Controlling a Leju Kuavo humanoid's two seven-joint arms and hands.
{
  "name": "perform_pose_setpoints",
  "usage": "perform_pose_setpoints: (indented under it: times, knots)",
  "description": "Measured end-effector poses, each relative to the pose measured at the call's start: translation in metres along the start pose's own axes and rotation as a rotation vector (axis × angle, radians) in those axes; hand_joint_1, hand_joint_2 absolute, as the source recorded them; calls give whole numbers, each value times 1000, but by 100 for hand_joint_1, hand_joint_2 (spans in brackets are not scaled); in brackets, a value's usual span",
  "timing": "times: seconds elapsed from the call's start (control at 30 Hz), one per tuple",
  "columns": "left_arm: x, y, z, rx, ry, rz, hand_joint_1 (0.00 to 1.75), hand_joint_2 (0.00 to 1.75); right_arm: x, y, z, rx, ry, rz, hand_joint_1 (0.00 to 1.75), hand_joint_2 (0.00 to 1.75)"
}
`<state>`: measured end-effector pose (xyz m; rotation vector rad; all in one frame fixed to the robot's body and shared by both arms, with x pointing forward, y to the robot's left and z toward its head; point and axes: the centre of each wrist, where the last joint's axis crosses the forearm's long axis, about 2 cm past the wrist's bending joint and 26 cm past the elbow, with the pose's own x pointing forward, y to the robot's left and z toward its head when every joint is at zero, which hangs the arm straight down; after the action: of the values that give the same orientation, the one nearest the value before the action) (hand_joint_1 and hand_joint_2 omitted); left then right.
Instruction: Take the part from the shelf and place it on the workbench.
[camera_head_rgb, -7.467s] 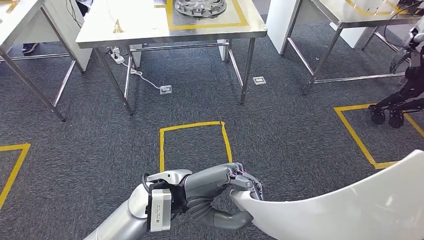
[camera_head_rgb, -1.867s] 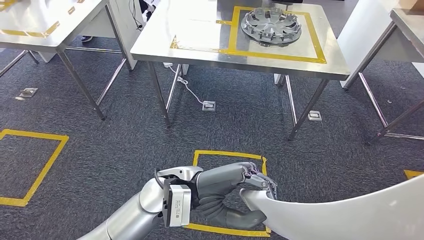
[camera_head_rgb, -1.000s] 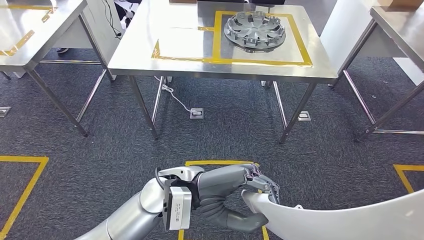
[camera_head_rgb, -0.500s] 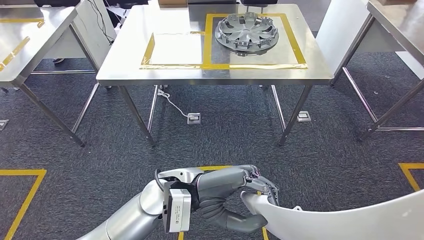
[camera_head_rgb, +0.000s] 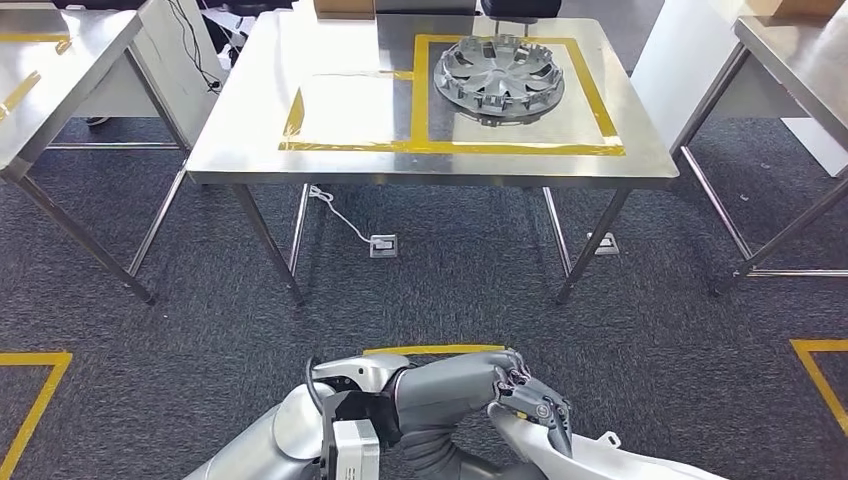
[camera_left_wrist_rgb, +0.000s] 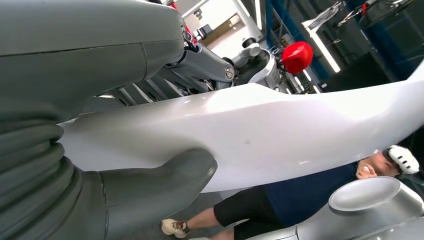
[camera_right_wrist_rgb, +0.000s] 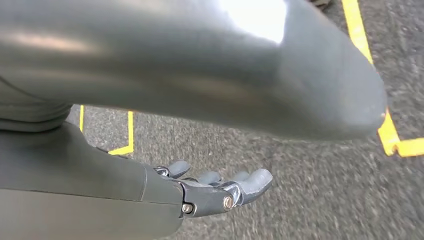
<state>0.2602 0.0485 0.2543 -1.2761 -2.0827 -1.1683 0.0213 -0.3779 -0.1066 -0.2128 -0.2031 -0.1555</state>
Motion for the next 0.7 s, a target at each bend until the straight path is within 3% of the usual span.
perform_pose_setpoints:
  times: [0.37,0.7]
  knots:
    - [-4,-9,11,3,-2,6,175,175,-4,-4,0,-4,7,4,0,0]
    - [-5,12,13,-17,14,23,175,175,3,-2,-1,7,-7,6,0,0]
